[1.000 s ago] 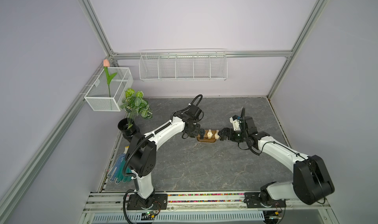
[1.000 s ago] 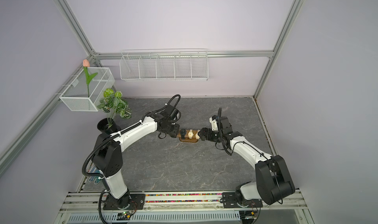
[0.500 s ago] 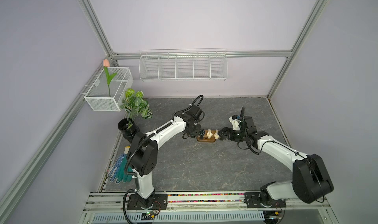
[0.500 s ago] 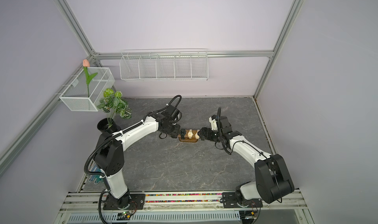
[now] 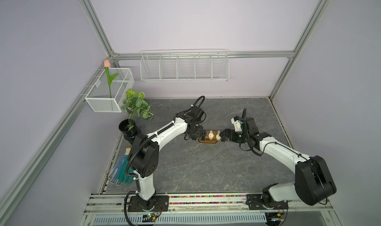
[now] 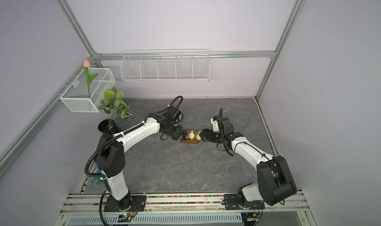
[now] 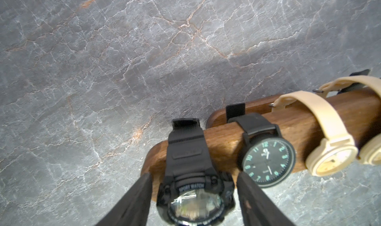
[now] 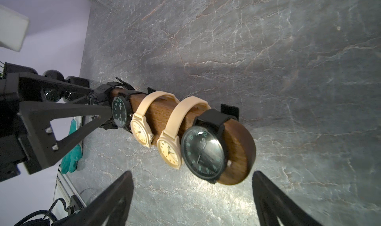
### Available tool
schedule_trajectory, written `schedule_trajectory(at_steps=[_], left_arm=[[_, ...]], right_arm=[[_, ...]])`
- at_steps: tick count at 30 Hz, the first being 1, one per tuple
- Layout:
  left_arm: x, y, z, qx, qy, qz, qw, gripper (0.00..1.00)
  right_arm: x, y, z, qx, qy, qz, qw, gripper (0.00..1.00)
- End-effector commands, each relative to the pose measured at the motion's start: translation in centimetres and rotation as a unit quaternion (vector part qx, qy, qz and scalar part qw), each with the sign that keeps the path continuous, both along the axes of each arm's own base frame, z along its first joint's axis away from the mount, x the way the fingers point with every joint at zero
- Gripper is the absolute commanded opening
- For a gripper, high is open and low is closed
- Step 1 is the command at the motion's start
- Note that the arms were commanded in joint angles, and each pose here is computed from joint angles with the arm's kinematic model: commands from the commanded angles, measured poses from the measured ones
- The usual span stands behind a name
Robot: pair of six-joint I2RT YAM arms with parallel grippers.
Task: Place watch on stand
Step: Place the watch on the stand, then reset both arms
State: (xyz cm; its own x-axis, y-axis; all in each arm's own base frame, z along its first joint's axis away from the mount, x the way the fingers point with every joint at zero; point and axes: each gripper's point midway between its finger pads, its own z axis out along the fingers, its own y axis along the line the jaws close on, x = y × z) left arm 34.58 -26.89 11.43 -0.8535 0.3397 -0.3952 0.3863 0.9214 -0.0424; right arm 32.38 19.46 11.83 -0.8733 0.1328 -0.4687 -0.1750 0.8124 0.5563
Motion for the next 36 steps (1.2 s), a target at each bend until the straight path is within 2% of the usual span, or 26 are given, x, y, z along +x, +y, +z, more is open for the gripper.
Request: schedule_trajectory(at_steps=[1,3,8,10,13,15,17,20,22,27,29,33,36], left_arm=[[-0.3,-0.2,1.4,-0.017,-0.014,0.002,1.000,0.68],[-0.4,-0.2,1.7,-0.024,-0.017,0.000,1.000,0.69],[-0.5,0.5,3.2,-0.039,-0.048,0.010,0.998,0.81],[-0.5,1.3,4.2,-0.041,-0.073,0.020,0.996,0.83],[-0.1,3.4,6.7,-0.038,-0.139,0.053,0.988,0.84],[0.2,6.5,9.4,-0.024,-0.206,0.114,0.972,0.84],[-0.1,8.9,12.2,-0.038,-0.261,0.169,0.950,0.88],[-0.8,10.9,15.6,-0.086,-0.341,0.201,0.914,0.89],[-1.4,12.6,16.4,-0.091,-0.373,0.223,0.896,0.94],[-2.3,15.9,15.9,-0.052,-0.431,0.249,0.866,0.99],[-2.3,16.7,15.1,-0.028,-0.446,0.252,0.858,1.00],[-2.0,19.6,12.9,0.023,-0.465,0.301,0.832,0.99],[-0.9,21.3,10.7,0.014,-0.461,0.301,0.835,1.00]], right_arm=[[0.0,-0.1,1.4,-0.008,-0.021,0.004,1.000,0.93],[0.0,-0.4,1.6,-0.014,-0.026,0.000,1.000,0.95],[-0.1,-1.4,2.4,-0.030,-0.040,-0.009,0.999,0.96],[-0.1,-2.0,2.9,-0.042,-0.050,-0.016,0.998,0.97],[-0.3,-3.3,4.1,-0.060,-0.074,-0.030,0.995,1.00],[-0.3,-4.3,5.3,-0.068,-0.096,-0.045,0.992,0.96],[-0.4,-5.2,6.9,-0.068,-0.123,-0.062,0.988,0.90],[-0.7,-6.4,9.5,-0.062,-0.173,-0.091,0.979,0.88],[-0.9,-7.2,11.1,-0.059,-0.206,-0.110,0.970,0.88],[-1.9,-9.9,13.0,-0.081,-0.283,-0.158,0.943,0.88],[-2.2,-10.7,13.0,-0.099,-0.308,-0.164,0.932,0.88],[-2.6,-11.6,11.5,-0.136,-0.350,-0.159,0.913,0.88],[-2.7,-12.9,10.8,-0.167,-0.371,-0.176,0.896,0.88]])
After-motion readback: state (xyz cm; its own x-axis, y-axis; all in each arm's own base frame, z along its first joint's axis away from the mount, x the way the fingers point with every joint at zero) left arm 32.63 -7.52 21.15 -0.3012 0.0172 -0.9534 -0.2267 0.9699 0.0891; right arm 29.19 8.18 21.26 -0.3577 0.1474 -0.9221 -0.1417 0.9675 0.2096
